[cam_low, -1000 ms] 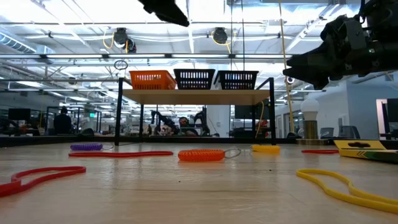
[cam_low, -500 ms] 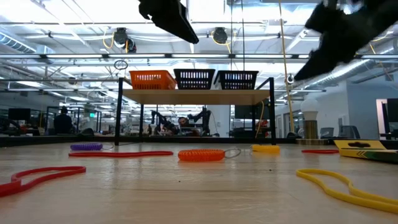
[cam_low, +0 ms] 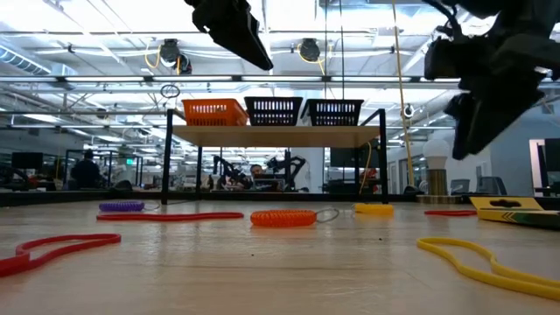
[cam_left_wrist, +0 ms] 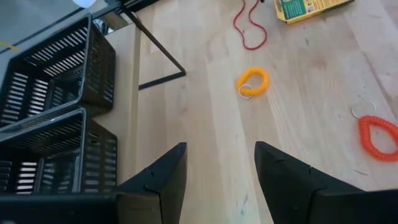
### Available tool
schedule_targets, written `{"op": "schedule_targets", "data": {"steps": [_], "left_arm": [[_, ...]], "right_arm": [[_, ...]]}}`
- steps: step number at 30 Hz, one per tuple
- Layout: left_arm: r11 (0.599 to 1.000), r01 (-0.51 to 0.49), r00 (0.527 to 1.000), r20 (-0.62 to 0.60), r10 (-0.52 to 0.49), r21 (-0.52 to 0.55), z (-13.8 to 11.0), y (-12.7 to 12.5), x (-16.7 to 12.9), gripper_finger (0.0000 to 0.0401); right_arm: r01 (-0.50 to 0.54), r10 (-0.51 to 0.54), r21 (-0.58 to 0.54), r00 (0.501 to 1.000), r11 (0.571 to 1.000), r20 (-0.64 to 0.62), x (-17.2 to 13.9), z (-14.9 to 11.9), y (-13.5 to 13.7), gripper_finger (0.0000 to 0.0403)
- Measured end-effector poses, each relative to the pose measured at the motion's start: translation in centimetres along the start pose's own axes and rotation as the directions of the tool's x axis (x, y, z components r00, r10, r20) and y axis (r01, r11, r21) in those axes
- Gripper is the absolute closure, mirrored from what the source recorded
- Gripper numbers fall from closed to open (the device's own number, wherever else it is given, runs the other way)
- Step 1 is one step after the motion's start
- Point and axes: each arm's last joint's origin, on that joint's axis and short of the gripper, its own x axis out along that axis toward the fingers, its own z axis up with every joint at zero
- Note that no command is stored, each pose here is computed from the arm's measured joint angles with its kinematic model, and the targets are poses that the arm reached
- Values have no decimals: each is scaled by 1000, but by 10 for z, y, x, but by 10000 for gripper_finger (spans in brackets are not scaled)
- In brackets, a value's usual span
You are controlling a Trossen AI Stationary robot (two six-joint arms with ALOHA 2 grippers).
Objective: Pick & Place Office Desk Supplies
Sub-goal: Put the crayon box into the orange basket on the shelf
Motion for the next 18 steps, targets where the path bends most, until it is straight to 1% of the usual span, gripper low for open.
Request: {"op": "schedule_targets", "data": {"steps": [6,12,16,18], "left_arm": [[1000,15,1000,5,-15,-2,0,0,0,217],[1000,18,1000,-4,-18,-1,-1,-1,0,217],[1000,23,1000,-17,-23,-4,-2,-1,0,217],[1000,24,999,-21,-24,-3,-2,-1,0,217]], "right_arm": [[18,-18,3,997,1000,-69,12,-2,1,211],[-27,32,47,992,999,-125,16,-3,3,211],[-14,20,46,991,999,-135,17,-4,2,211],[11,-4,50,991,999,-136,16,-5,1,211]]}}
